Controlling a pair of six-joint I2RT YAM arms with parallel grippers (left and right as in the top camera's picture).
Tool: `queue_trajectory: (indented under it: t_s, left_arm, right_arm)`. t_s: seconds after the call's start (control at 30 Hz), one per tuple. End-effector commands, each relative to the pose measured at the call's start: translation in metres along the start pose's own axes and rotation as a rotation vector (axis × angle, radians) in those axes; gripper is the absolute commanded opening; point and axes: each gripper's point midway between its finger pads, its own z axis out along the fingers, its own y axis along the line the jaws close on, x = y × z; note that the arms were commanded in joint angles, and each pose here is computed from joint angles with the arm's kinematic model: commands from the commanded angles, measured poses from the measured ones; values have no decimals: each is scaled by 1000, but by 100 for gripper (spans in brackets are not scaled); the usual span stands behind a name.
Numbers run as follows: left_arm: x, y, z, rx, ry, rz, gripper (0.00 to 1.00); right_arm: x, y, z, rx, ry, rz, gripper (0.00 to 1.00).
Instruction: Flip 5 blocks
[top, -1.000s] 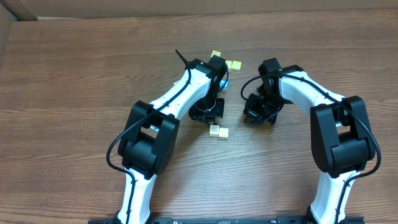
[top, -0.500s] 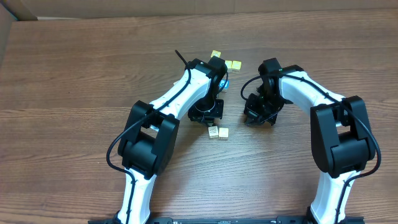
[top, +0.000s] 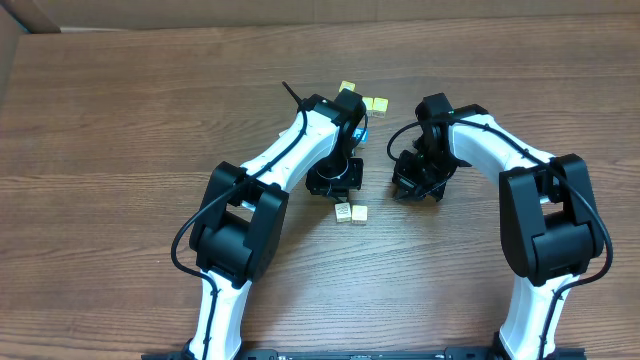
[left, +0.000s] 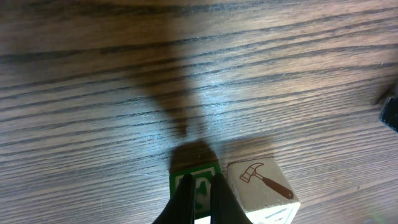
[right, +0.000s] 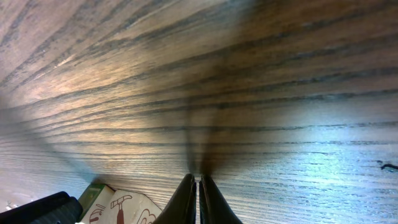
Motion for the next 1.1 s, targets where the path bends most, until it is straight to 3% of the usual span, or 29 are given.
queue_trajectory:
  t_s: [0.0, 0.63, 1.07]
  left_arm:
    - [6, -5, 1, 18, 17, 16, 4]
    - [9, -5, 0, 24, 32, 12, 4]
    - [-41, 9, -53, 71, -126, -54, 4]
  right_arm:
    - [-11, -19, 3, 90, -51, 12, 7]
    - [-10, -19, 3, 90, -50, 12, 8]
    - [-6, -21, 4, 102, -34, 18, 8]
